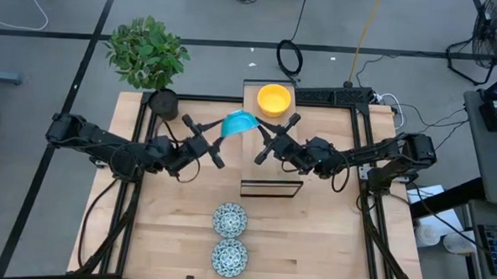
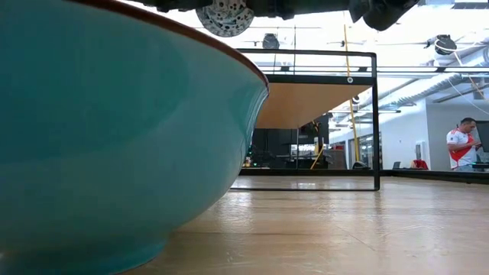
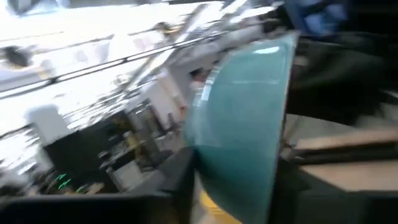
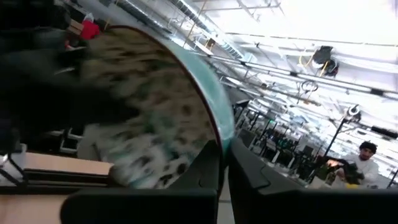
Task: Pick & Place Mini bowls
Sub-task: Put the bottom right blue patterned bowl on the shelf
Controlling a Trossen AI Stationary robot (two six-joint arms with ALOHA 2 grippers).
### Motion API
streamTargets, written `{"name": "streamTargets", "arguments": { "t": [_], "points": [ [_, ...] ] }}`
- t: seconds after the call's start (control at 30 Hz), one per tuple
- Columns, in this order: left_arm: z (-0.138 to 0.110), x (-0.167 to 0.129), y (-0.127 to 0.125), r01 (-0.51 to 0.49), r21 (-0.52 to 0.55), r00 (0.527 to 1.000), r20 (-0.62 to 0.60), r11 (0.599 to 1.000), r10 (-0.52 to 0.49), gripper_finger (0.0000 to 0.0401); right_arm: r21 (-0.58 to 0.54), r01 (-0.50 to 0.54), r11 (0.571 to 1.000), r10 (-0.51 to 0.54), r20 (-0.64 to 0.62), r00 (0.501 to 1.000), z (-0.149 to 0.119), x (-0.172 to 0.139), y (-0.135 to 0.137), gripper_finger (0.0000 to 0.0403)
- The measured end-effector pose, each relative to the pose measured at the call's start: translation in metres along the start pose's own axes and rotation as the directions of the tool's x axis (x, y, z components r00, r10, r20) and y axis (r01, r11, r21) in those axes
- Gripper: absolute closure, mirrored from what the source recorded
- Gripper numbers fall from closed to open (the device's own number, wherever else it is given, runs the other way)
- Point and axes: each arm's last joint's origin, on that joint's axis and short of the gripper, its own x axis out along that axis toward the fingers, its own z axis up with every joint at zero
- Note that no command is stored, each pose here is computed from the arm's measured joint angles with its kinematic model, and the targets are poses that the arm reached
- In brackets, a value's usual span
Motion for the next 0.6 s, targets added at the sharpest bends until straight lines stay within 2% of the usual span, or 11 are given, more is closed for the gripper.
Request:
{"name": "streamTargets", "arguments": {
  "t": [0.07, 0.27, 0.47, 0.6],
  "points": [
    [-0.001, 0.001, 0.002, -0.019, -0.015, 1.000, -0.011, 1.000, 0.019, 0.0329, 0.004, -0.015, 1.000, 0.015, -0.014, 1.000, -0.001, 0.000, 0.002, 0.0396],
    [-0.002, 0.002, 0.005, -0.079, -0.032, 0.995, -0.059, 0.996, 0.077, 0.0386, 0.001, -0.108, 0.994, 0.108, -0.052, 0.993, -0.005, -0.005, 0.013, 0.0363],
    [0.003, -0.005, 0.005, -0.095, -0.008, 0.991, -0.093, 0.995, 0.094, 0.0389, 0.003, -0.176, 0.984, 0.175, -0.136, 0.975, -0.008, -0.015, 0.028, 0.0314],
    [0.019, -0.010, 0.010, -0.077, -0.006, 0.990, -0.119, 0.997, 0.076, 0.0389, -0.031, -0.194, 0.980, 0.182, -0.228, 0.956, -0.006, -0.029, 0.043, 0.0297]
  ]
}}
